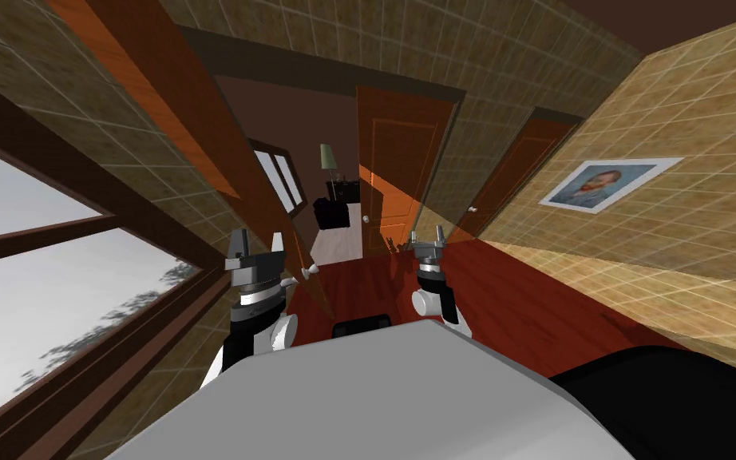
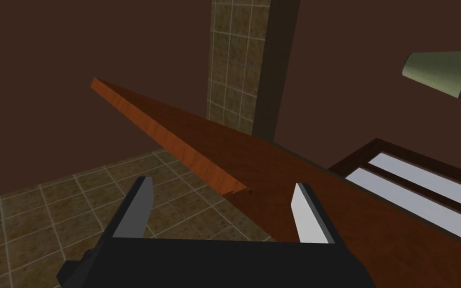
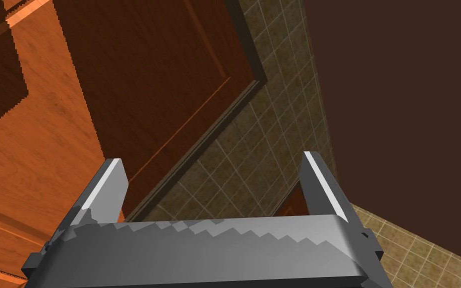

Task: Pull the door open

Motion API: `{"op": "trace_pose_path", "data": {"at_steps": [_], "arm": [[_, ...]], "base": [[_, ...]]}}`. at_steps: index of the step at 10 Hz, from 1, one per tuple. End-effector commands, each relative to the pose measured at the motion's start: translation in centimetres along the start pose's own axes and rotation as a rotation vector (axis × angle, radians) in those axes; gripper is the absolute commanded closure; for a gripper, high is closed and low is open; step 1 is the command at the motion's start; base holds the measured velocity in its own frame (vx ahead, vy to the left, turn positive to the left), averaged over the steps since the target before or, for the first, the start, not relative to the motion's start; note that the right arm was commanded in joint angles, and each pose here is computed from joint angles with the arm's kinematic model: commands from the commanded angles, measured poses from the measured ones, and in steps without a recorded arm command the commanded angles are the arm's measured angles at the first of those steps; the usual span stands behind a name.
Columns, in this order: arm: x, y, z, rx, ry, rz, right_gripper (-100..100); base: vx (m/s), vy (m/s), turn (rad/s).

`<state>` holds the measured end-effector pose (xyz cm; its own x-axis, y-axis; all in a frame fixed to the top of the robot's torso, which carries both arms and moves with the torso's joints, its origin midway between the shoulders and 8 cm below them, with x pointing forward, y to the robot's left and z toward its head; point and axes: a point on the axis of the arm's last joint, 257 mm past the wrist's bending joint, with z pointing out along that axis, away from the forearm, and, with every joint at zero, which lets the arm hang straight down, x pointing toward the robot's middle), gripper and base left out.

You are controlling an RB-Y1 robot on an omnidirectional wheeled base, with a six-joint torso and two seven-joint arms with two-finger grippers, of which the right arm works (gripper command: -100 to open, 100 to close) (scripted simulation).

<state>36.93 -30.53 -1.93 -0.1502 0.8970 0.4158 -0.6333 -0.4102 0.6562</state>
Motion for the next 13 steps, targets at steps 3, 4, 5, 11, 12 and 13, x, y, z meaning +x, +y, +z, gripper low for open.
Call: {"op": "trace_pose_path", "data": {"at_steps": [3,4,5,11,12,13], "arm": [[-2.3,-1.3,-0.97,0.014,-0.045,0.064,-100],[-2.9,-1.7,-1.24,0.018,-0.059,0.082,-100],[-3.6,-2.0,-1.51,0.021,-0.074,0.1,-100],[-8.0,-4.1,-3.48,0.03,-0.171,0.208,-100],[-8.8,-4.4,-3.86,0.03,-0.189,0.225,-100],[-9.5,-4.7,-4.26,0.029,-0.207,0.243,-100]], "base": [[0.063,-0.016,0.216],[0.076,-0.025,0.227],[0.069,-0.011,0.127],[0.073,-0.028,0.212],[0.076,-0.046,0.21],[0.082,-0.044,0.204]]}}
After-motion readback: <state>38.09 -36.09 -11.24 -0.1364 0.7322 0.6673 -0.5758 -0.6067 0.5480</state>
